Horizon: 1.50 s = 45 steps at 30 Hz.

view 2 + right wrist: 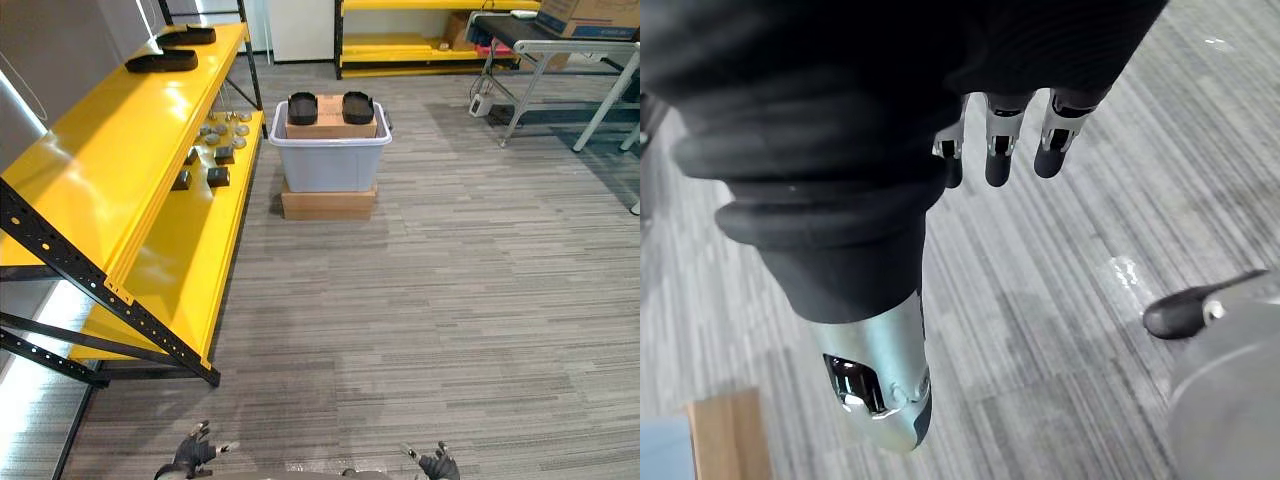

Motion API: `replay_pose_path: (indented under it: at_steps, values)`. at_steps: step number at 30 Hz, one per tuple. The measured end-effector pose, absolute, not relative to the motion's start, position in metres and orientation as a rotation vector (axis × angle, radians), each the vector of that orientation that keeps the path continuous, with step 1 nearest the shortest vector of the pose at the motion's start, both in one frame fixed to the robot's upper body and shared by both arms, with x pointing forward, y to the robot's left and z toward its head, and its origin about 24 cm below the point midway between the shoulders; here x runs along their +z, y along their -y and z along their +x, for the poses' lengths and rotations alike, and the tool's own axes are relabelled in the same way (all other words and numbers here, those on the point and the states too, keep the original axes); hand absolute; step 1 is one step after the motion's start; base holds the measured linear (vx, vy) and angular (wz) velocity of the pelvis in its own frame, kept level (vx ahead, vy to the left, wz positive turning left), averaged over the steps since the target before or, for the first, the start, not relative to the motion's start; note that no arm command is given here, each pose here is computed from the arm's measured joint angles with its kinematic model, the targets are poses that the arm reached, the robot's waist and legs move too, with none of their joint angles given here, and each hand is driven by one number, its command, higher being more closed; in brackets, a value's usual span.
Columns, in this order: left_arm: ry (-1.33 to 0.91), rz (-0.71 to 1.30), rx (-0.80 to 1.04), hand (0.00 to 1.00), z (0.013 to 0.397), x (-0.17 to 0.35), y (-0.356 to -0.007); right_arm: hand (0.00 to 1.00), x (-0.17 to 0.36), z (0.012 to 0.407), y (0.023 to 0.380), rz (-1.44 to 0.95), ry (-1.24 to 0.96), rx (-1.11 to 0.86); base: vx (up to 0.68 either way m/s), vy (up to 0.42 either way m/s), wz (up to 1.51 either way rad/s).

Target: Walk over and take plastic housings, then place them on the shelf

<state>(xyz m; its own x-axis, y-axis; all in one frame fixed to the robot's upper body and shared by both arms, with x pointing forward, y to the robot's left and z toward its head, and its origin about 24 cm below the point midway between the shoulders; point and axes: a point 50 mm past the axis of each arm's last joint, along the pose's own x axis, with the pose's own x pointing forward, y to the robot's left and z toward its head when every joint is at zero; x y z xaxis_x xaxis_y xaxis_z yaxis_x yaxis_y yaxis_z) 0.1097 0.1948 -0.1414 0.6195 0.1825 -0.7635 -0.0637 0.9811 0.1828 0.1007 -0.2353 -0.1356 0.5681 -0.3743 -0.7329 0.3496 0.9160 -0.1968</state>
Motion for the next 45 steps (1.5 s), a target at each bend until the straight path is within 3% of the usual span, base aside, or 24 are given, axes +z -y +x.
replay_pose_path:
  at_steps: [10, 35, 39, 45]
  values:
    - [-0.825, 0.153, 0.152, 0.0, 0.12, -0.133, -0.196, 0.0, -0.125, 0.112, 0.246, -0.175, -0.822, -0.349, 0.02, -0.006, 0.01]
    - [-0.757, 0.149, 0.204, 0.0, 0.128, -0.122, -0.205, 0.0, -0.115, 0.133, 0.249, -0.115, -0.754, -0.399, 0.02, 0.022, -0.12]
    - [-0.675, 0.164, 0.203, 0.0, 0.158, -0.11, -0.206, 0.0, -0.105, 0.15, 0.259, -0.166, -0.71, -0.397, 0.42, -0.001, 0.39]
    - [-0.661, 0.156, 0.194, 0.0, 0.168, -0.109, -0.201, 0.0, -0.098, 0.162, 0.263, -0.181, -0.671, -0.396, 0.58, -0.155, 0.35]
